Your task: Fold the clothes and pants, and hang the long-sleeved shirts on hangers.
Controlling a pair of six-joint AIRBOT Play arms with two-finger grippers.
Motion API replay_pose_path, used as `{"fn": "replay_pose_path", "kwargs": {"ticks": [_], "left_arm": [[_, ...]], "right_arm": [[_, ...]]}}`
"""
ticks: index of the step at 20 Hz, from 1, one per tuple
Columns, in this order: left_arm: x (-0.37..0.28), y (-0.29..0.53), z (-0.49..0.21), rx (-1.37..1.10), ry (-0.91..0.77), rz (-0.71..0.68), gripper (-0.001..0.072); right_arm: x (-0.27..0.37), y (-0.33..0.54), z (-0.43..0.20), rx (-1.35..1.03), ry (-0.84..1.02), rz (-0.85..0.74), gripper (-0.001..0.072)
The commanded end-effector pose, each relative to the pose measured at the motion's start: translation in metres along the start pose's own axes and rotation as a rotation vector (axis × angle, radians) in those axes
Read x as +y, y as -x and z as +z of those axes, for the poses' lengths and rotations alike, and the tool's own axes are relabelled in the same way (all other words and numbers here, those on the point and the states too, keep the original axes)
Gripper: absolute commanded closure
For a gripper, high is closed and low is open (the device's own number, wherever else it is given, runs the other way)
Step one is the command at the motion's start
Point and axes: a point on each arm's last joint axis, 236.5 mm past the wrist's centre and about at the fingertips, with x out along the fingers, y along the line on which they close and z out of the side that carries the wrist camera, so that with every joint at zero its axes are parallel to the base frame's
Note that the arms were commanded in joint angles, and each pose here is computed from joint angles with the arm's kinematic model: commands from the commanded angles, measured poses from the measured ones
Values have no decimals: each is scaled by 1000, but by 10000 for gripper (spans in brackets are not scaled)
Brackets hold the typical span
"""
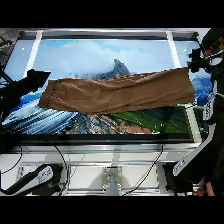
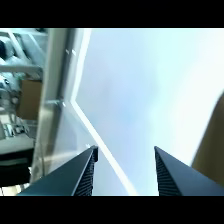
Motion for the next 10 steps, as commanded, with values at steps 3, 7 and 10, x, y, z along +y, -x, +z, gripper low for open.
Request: {"fn": "replay_pose_path", "kwargs": {"ticks": [3, 7, 10], "left_arm": [[1, 0, 2, -6, -1, 6, 691], [32, 5, 15, -55, -35, 129, 691], [97, 23, -8, 102, -41, 411, 691]], "right_arm": [[25, 2, 13, -85, 33, 64, 305], [32, 40, 23, -30, 44, 42, 573], [38, 84, 15, 77, 263, 7, 698]]}}
